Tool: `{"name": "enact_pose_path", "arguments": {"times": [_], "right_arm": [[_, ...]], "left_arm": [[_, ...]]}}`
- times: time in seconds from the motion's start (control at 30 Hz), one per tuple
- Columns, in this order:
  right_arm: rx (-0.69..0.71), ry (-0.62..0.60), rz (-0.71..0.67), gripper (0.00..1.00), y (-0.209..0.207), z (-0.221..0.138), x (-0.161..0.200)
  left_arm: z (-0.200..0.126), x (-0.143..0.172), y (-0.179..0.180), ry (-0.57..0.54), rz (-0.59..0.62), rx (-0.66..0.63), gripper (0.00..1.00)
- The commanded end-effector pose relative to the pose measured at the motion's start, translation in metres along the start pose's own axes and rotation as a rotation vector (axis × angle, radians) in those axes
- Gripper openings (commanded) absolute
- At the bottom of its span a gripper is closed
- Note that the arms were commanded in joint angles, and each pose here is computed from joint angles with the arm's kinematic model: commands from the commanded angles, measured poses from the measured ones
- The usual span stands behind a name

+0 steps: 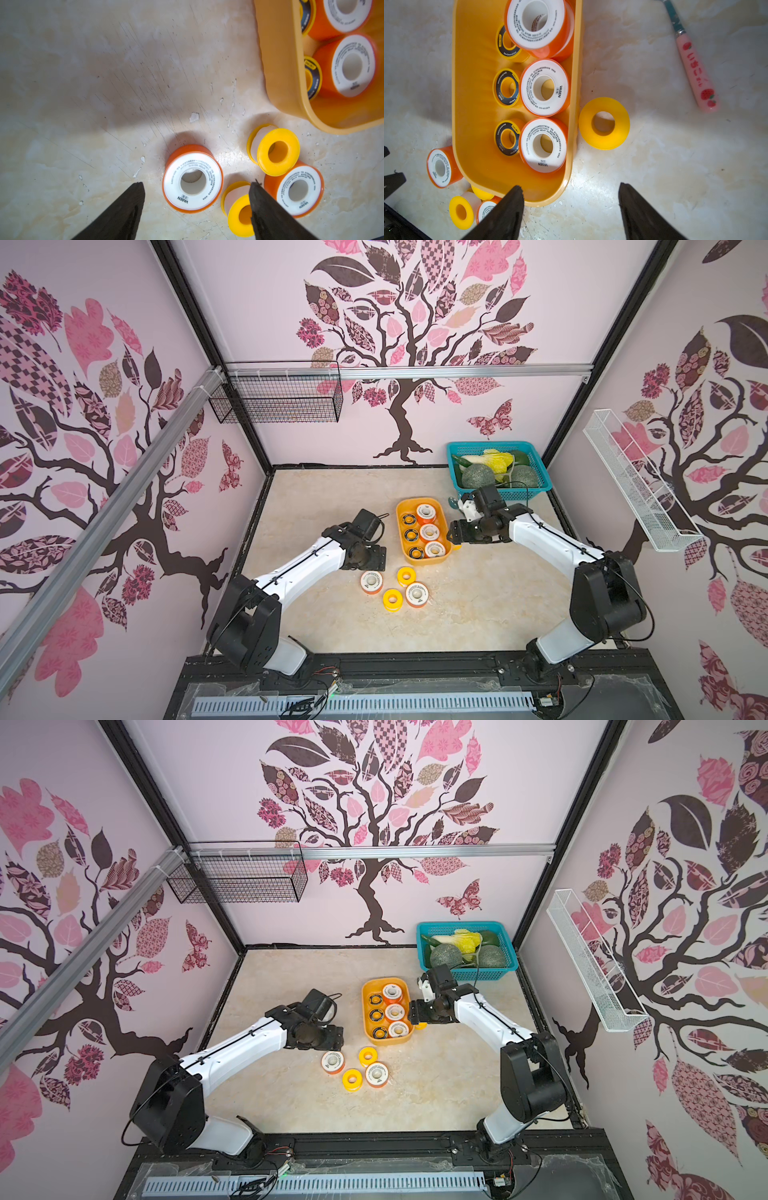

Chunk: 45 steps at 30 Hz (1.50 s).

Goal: Put the sealing tape into the storage box
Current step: Pick up the sealing tape at the center of the board.

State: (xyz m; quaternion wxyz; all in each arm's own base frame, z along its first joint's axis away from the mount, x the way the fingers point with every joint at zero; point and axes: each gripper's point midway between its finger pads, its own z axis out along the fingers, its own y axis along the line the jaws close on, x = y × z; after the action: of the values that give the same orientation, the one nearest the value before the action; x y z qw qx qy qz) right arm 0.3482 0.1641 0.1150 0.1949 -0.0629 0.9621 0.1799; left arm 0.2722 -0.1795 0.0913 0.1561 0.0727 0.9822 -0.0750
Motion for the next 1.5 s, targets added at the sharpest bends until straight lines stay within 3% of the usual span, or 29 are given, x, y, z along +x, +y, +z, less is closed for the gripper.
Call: {"name": "enact_pose_path", "arguments": {"times": [0.0, 0.27, 0.73, 1.2, 1.47], "right_arm": [[-0.027, -0.042, 0.008, 0.77, 0.006, -0.008, -0.006], [-0.017, -0.037, 0.006, 0.77, 0.003, -0.006, -0.003], [-0.010, -0.009, 0.022, 0.77, -0.001, 0.003, 0.003], [-0.017, -0.003, 0.021, 0.77, 0.000, 0.003, 0.004], [-0.018, 0.006, 0.020, 0.77, 0.000, 0.004, 0.006]], "left_arm": [[0.010, 0.003, 0.010, 0.008, 0.023, -0.086, 0.86], [0.027, 0.021, 0.004, 0.096, 0.101, -0.074, 0.95], [0.039, 0.041, -0.005, 0.155, 0.117, -0.010, 0.97], [0.052, 0.043, 0.001, 0.180, 0.111, -0.052, 0.91], [0.058, 0.043, 0.004, 0.183, 0.103, -0.075, 0.83]]}}
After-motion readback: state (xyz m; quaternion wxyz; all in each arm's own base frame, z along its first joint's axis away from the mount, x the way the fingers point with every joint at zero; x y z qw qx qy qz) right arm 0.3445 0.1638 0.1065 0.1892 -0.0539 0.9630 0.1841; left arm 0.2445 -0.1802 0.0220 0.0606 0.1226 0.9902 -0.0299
